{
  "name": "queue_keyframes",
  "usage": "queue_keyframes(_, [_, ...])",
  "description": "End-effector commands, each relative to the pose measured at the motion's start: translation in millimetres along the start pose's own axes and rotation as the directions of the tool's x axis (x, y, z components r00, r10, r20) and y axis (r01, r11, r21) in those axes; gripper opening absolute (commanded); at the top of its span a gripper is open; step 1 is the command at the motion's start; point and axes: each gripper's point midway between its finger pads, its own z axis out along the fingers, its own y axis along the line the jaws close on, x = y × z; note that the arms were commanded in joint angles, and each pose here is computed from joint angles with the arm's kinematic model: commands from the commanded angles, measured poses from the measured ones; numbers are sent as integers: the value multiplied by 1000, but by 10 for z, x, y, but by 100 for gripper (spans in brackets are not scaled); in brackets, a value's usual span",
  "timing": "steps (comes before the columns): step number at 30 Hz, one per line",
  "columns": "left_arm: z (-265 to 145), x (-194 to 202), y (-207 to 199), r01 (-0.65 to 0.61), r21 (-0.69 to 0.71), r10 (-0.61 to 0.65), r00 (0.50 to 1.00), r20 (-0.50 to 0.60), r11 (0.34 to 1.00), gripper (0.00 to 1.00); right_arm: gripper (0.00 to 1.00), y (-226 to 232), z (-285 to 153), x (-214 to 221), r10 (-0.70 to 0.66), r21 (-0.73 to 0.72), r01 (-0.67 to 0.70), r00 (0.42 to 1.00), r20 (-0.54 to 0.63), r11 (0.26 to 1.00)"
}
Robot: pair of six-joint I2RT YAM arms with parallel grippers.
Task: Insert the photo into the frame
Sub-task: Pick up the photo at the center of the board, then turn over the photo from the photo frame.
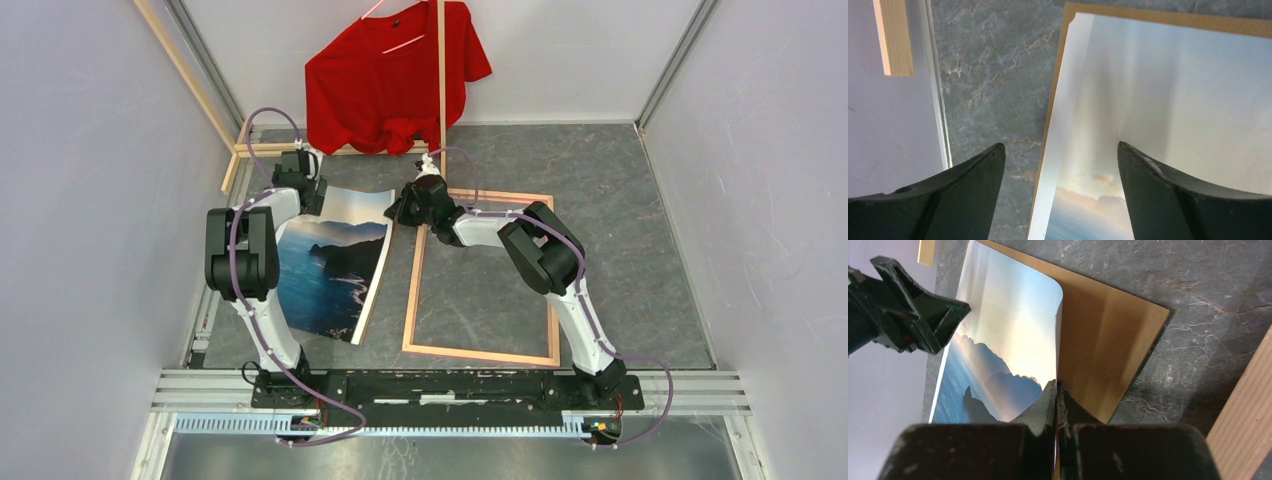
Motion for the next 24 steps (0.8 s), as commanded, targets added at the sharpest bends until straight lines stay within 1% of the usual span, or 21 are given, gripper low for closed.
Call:
queue_keyframes(1, [-332,409,-130,-53,140,77,982,-170,989,95,0,500,-159,-342,-25,-122,32,998,62,992])
queue_keyframes(2, [-433,345,-94,-41,153,65,986,-154,987,99,0,601,-233,-418,-37,-145,48,996,75,988])
queue_keyframes(3, [-539,291,-66,-31,167,55,988,-141,985,100,0,718,-328,-506,-56,-169,71,994,90,983])
queue_keyframes(4, [-678,202,-13,-21,177,42,992,-118,984,100,0,832,-444,-576,-77,-193,95,992,99,977])
queue_keyframes(7, [-998,110,39,-18,224,41,994,-98,974,100,0,1015,-806,-721,-150,-241,175,982,118,955])
queue_keyframes(9, [-1189,116,61,-24,248,49,994,-96,968,100,0,1037,-1141,-816,-196,-250,222,973,124,942])
queue_keyframes(11, [-1330,124,85,-35,262,59,995,-84,965,100,0,940,-1532,-885,-219,-250,243,968,122,937])
queue_keyframes(14, [-1453,198,78,-46,272,68,995,-72,961,100,0,678,-2179,-1050,-269,-195,295,951,150,935])
queue_keyframes(15, [-1474,231,71,-48,275,70,995,-72,960,100,0,526,-2378,-1103,-277,-149,300,948,156,942])
queue_keyframes(17, [-1499,294,45,-47,283,71,994,-78,958,100,0,325,-2863,-1376,-304,-49,322,927,217,946])
queue_keyframes(19, [-1515,333,17,-40,292,66,995,-81,956,100,0,168,-3411,-1690,-365,115,346,887,284,931])
queue_keyframes(20, [-1526,344,1,-38,298,64,995,-80,954,100,0,141,-3738,-1880,-417,224,359,846,333,906])
queue_keyframes(21, [-1539,342,-15,-31,304,57,995,-77,952,100,0,77,-4092,-2032,-467,358,343,808,359,868])
queue_keyframes(23, [-1542,356,-48,-25,316,53,996,-78,948,100,0,133,-4672,-2312,-548,512,307,720,427,802])
queue_keyframes(24, [-1538,364,-59,-22,321,51,995,-82,947,100,0,158,-4903,-2397,-570,564,280,692,443,777])
